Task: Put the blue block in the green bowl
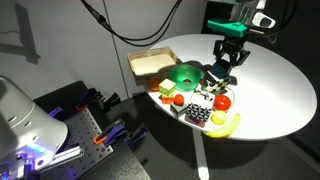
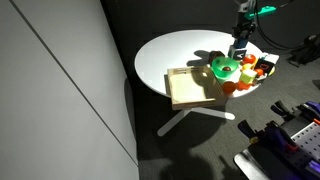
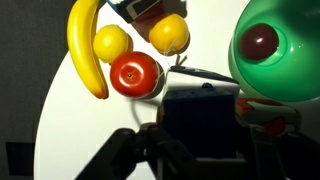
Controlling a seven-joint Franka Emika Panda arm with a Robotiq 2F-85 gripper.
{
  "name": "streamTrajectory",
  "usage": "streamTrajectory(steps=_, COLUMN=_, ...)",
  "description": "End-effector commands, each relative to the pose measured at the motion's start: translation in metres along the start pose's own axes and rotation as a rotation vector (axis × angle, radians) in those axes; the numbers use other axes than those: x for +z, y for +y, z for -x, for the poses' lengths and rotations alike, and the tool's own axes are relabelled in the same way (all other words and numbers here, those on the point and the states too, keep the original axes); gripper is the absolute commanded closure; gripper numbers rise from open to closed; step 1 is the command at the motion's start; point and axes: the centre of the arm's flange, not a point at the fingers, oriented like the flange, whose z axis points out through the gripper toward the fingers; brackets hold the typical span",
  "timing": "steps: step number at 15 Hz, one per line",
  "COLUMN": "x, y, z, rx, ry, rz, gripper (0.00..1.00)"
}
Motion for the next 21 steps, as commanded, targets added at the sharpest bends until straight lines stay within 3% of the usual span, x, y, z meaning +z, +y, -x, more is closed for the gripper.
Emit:
streamTrajectory(steps=1, x=-0.007, y=-0.005, z=0.004, rx=-0.029, ry=0.017, rz=-0.028, gripper=0.66)
streamTrajectory(steps=3, x=-0.013, y=-0.009, z=0.008, rx=-0.040, ry=0.029, rz=-0.039, gripper=0.71)
streamTrajectory(steps=10, x=-0.024, y=-0.035, z=0.018, rx=-0.112, ry=0.042, rz=-0.114, gripper=0.72)
streamTrajectory(steps=21, x=0.005, y=-0.072, z=0.027, rx=-0.219, ry=-0.011, rz=-0.156, gripper=0.72)
